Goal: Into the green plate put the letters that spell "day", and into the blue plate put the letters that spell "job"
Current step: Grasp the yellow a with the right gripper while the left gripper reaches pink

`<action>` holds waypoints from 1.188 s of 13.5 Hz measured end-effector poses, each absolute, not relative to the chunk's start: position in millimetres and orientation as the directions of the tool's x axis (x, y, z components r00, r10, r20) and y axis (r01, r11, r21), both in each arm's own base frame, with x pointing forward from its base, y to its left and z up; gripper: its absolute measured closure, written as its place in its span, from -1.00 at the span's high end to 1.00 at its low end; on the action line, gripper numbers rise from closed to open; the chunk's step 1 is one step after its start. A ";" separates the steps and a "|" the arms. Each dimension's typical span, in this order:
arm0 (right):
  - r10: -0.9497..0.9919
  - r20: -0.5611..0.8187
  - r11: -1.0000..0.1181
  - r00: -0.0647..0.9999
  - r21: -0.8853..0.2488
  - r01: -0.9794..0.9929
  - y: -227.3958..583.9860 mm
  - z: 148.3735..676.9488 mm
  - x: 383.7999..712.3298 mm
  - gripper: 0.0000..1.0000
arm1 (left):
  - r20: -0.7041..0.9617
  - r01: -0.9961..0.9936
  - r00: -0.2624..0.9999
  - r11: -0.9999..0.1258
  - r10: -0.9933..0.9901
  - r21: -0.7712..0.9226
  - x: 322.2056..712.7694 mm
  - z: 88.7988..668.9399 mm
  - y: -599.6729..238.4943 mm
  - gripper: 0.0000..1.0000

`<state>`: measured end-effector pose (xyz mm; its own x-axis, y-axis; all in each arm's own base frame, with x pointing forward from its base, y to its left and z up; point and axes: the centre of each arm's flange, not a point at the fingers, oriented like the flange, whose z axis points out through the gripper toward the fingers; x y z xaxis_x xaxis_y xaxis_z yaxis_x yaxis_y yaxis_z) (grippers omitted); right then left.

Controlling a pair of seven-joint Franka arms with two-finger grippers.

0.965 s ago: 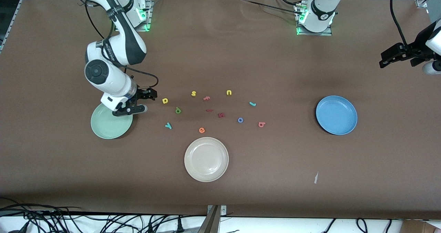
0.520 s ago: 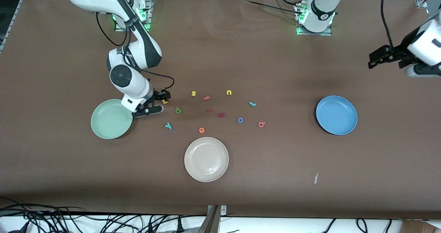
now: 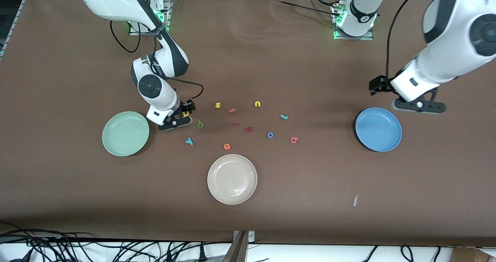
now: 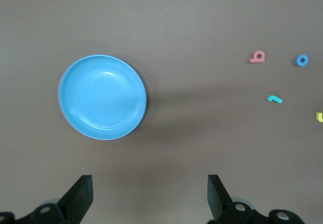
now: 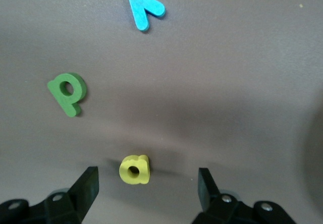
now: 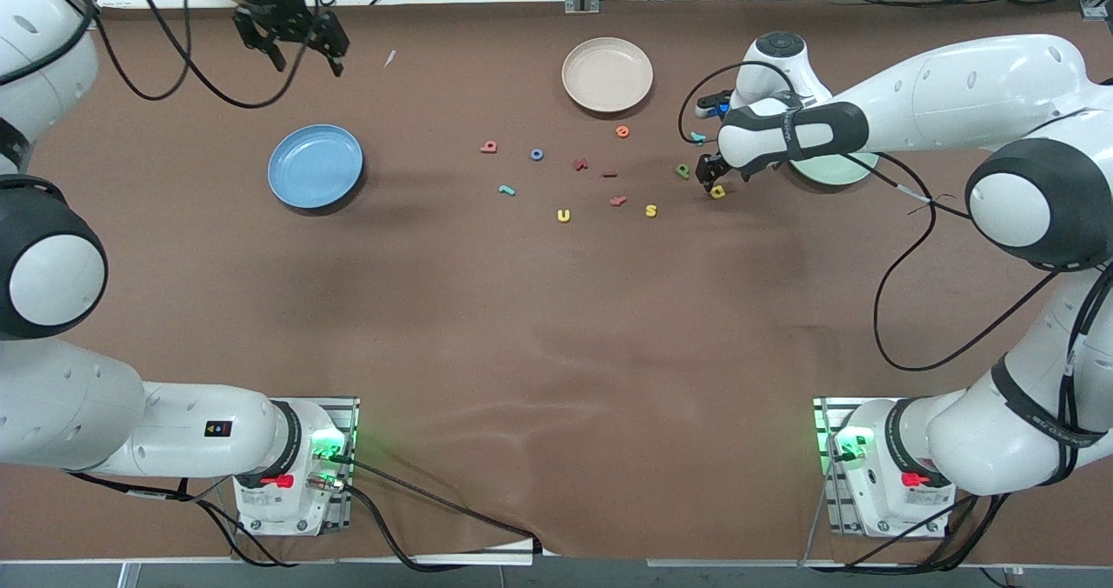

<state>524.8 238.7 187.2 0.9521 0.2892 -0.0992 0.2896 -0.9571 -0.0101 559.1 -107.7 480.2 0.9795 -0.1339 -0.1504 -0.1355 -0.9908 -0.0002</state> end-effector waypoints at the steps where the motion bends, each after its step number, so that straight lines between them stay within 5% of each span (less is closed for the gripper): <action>1: 0.289 -0.099 -0.957 0.952 -0.010 0.290 238.8 184.4 524.5 0.65 | -0.159 -0.151 0.976 -0.988 -0.152 0.013 557.0 470.4 -120.6 1.00; 7: 0.290 -0.096 -0.957 0.952 -0.012 0.290 239.1 180.0 524.5 0.31 | -0.082 -0.193 0.976 -0.974 -0.204 0.122 570.5 408.5 -181.9 1.00; 16: 0.269 -0.092 -0.963 0.959 -0.010 0.269 249.7 173.7 519.5 0.22 | -0.004 -0.212 0.977 -0.966 -0.215 0.149 572.0 283.4 -280.0 1.00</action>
<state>519.5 249.7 173.7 0.9587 0.2691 -0.0922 0.2693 -0.9630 -0.0100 572.0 -280.0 283.4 0.9766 -0.2152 -0.0040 -0.2122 -0.9659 0.1486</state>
